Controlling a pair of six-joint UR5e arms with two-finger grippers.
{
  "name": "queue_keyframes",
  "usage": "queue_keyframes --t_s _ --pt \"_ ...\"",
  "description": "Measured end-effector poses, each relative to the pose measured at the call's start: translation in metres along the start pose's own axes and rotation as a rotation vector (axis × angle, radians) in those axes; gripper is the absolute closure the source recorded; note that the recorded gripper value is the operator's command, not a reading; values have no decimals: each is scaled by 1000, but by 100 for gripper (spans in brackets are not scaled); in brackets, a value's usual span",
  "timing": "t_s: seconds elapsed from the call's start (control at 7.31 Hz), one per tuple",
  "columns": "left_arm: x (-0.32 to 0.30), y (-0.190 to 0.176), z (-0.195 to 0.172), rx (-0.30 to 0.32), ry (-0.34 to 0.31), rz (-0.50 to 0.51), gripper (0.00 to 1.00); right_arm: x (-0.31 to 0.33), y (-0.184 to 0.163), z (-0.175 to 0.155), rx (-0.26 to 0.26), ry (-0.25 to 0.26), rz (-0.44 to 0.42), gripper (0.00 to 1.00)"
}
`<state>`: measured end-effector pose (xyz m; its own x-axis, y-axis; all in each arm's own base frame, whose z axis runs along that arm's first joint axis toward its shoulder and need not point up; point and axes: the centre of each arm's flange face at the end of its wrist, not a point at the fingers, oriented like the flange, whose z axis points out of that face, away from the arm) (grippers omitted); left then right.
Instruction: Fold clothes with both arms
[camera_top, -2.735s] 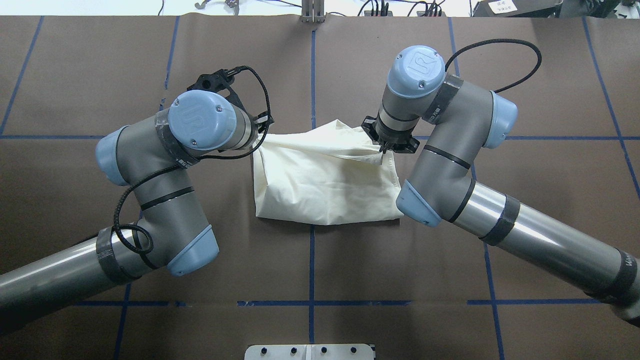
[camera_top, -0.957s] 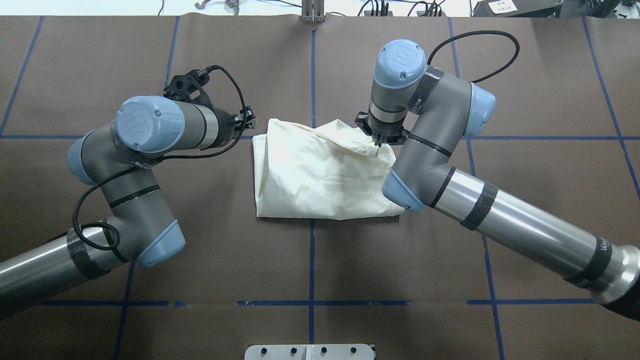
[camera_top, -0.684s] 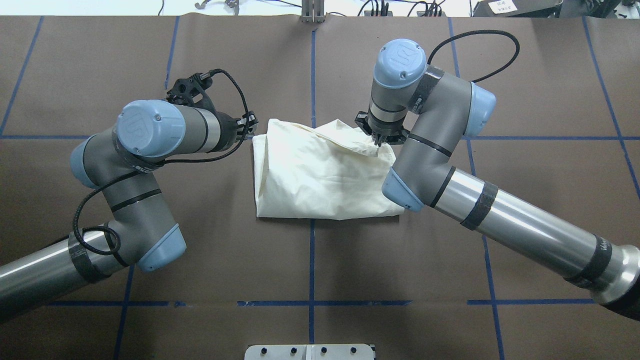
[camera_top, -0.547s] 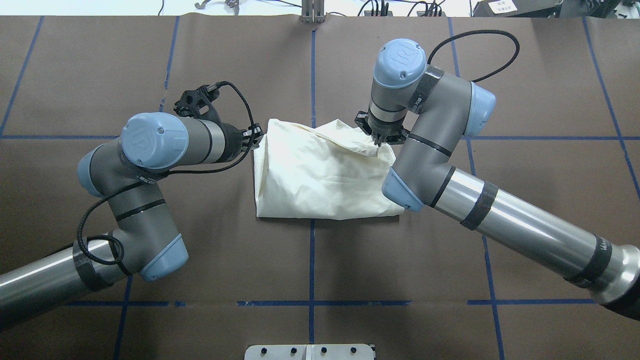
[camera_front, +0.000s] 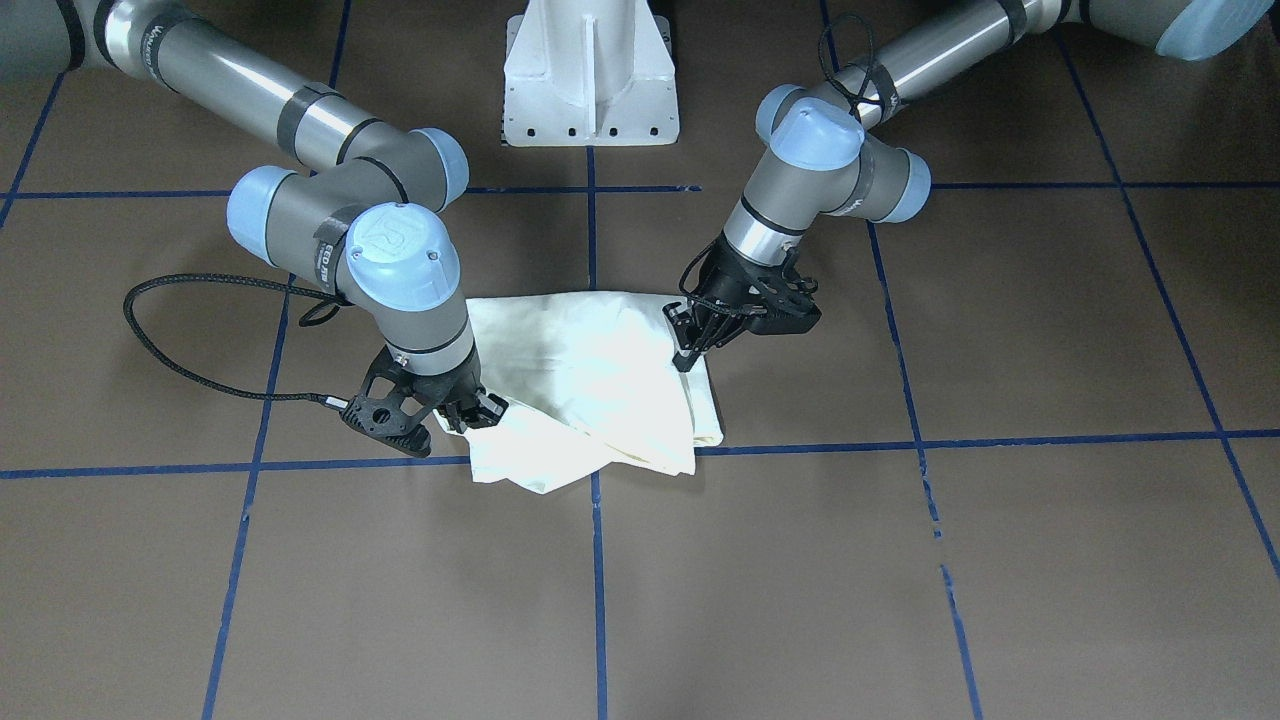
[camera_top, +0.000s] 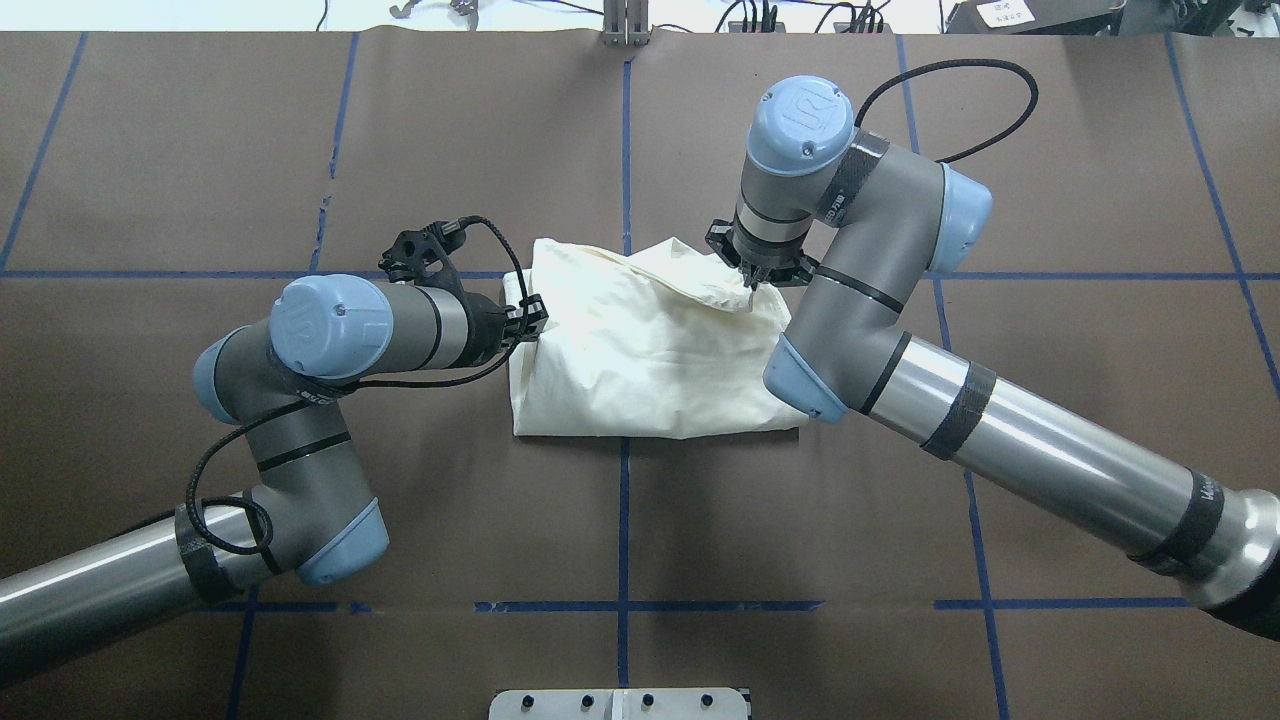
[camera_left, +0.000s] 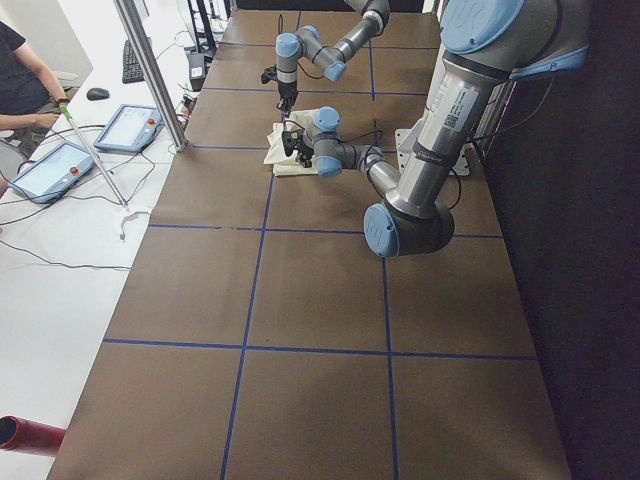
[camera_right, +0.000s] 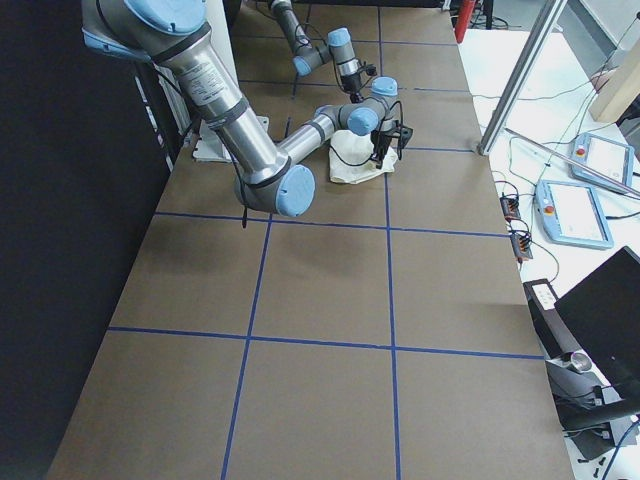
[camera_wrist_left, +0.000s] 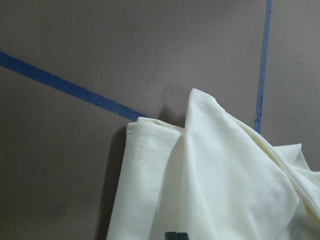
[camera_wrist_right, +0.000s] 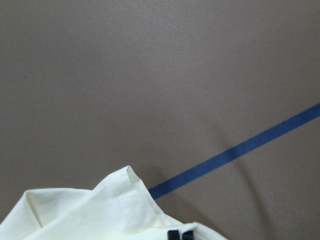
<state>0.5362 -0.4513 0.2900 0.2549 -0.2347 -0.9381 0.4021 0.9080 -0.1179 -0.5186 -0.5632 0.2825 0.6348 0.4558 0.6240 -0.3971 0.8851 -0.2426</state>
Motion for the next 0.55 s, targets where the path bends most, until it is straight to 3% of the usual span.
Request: queue_keyframes --t_s 0.27,0.55 --pt "-5 12 0 -79 -14 -7 100 -1 1 -3 0 -6 -1 100" --pt "-16 16 3 -101 -44 -33 100 -2 1 -4 1 -9 -1 100"
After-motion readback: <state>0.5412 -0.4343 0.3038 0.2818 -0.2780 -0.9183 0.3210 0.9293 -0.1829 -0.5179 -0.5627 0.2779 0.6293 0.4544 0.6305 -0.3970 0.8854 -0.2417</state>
